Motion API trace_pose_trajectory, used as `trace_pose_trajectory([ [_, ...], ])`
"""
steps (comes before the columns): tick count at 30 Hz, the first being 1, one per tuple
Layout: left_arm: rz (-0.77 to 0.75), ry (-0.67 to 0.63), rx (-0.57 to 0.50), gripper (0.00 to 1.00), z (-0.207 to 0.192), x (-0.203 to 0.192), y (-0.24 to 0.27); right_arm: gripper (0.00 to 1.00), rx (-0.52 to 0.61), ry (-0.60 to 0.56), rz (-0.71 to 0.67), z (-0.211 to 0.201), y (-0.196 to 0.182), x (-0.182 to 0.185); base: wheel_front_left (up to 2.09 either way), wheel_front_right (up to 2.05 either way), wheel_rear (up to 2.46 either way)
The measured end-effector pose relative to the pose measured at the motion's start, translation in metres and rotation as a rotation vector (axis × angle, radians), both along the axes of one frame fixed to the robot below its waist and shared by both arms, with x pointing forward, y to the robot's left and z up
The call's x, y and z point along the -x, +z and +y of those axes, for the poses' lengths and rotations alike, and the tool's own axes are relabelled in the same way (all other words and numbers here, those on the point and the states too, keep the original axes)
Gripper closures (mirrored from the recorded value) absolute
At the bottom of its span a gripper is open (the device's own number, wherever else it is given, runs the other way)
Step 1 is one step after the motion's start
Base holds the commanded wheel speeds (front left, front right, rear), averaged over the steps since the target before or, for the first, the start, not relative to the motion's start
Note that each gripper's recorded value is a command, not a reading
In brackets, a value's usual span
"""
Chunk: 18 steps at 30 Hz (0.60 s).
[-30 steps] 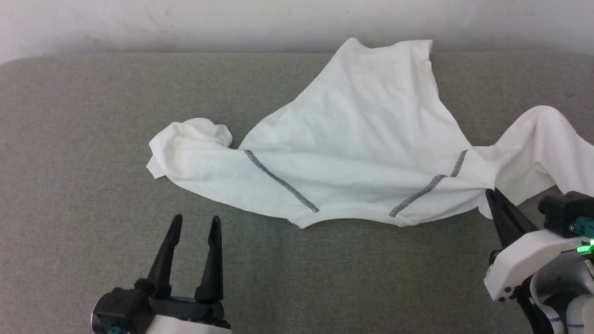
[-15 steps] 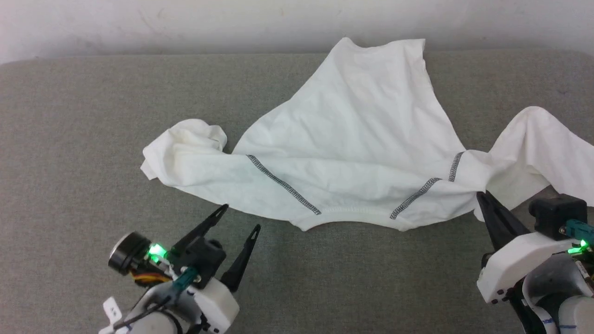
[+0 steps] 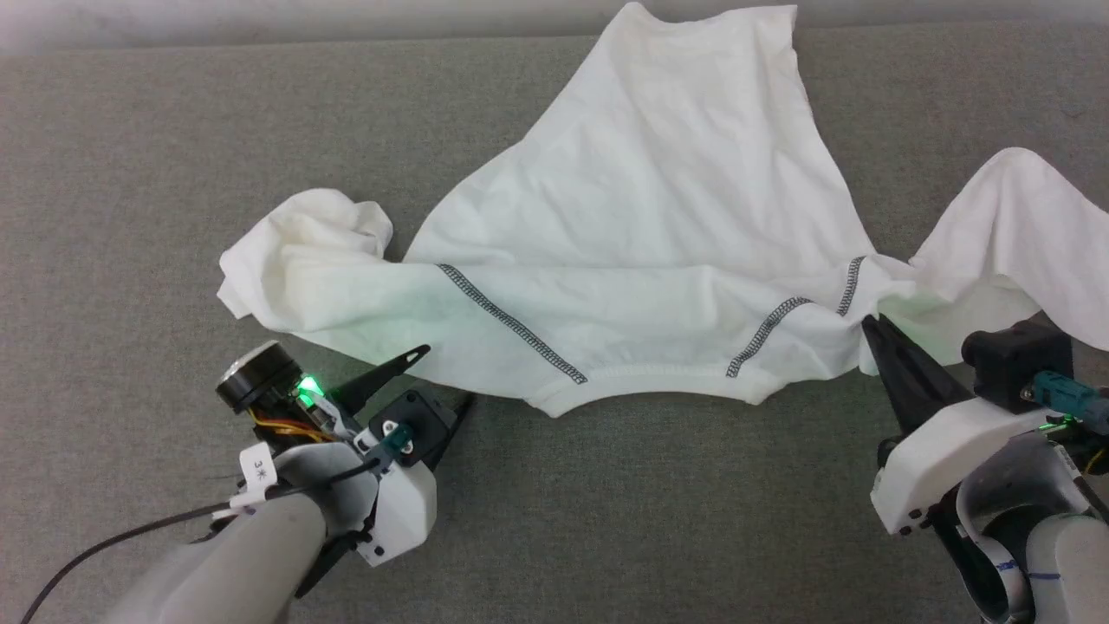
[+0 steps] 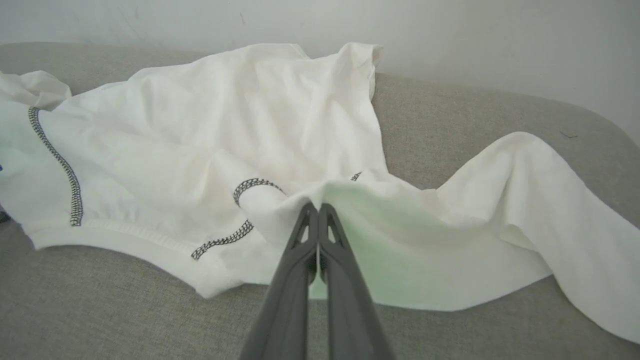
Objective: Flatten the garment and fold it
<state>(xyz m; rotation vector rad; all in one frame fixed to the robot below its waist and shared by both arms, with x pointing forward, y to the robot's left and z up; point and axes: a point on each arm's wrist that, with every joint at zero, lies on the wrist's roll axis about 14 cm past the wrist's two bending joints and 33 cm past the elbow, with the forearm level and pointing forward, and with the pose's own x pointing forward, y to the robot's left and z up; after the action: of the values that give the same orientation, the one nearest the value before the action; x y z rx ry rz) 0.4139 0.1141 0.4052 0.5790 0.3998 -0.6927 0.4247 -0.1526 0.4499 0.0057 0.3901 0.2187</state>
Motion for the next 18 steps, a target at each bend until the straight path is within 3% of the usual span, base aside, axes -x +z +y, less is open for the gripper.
trace_pose_trajectory([
  [7,0.040,0.051,0.122,0.00,-0.012,-0.013,-0.010,1.00,0.007,-0.016,0.028,-0.008,-0.010,0.001,0.00,0.00,0.00],
  [8,0.047,0.062,0.142,0.58,-0.014,-0.015,-0.011,1.00,0.008,-0.018,0.029,-0.008,-0.010,0.001,0.00,0.00,0.00],
  [9,0.049,0.067,0.156,1.00,-0.015,-0.015,-0.013,1.00,0.009,-0.019,0.030,-0.009,-0.011,0.001,0.00,0.00,0.00],
  [15,0.034,0.135,0.292,1.00,-0.021,-0.021,-0.004,1.00,0.008,-0.024,0.007,-0.010,-0.003,-0.001,0.00,0.00,0.00],
  [18,-0.027,0.220,0.418,1.00,-0.015,-0.027,0.016,1.00,0.001,-0.028,-0.028,-0.010,0.007,-0.001,0.00,0.00,0.00],
])
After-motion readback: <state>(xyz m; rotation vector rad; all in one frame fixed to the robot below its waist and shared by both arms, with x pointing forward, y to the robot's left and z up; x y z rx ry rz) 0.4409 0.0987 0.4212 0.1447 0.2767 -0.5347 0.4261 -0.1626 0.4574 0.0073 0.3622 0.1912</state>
